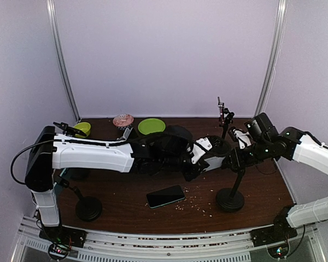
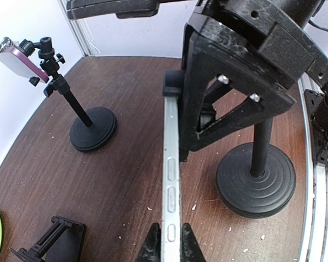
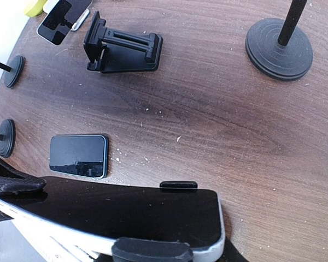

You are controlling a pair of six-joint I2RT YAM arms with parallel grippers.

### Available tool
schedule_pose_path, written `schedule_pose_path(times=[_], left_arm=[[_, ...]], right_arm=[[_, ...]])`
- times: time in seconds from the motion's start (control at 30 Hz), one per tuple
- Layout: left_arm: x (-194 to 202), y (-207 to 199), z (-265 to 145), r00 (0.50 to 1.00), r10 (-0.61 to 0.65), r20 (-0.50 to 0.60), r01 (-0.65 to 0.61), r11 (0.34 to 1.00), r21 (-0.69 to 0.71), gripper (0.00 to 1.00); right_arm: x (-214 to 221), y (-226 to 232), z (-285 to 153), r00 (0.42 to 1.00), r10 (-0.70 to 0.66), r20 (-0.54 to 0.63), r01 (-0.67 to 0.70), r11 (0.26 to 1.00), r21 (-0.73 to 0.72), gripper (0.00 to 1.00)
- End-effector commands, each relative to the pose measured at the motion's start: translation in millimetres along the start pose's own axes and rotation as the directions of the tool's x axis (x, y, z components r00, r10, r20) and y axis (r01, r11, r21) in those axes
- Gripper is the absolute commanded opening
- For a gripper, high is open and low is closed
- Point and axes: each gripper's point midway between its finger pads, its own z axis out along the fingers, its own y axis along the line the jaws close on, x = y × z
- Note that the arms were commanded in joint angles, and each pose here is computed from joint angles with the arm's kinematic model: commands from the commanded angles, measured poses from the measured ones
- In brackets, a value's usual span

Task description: Remove the phone from the phone stand

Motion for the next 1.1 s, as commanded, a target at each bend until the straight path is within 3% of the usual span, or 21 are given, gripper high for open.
schedule_pose_path(times=[0.0, 1.07], left_arm=[[-60.2, -9.7, -37.8, 0.982, 0.002, 0.188, -0.008, 1.0, 0.027, 0.0], [-33.0, 2.7, -95.9, 0.986, -0.016, 0.167, 0.025, 0.999, -0.048, 0.0]], right_arm=[[-25.4, -23.3, -15.0, 0.994, 0.032, 0.104, -0.045, 0.99, 0.131, 0.0], [-64.6, -68.1, -42.7, 0.978, 0.029, 0.208, -0.101, 0.932, 0.347, 0.0]])
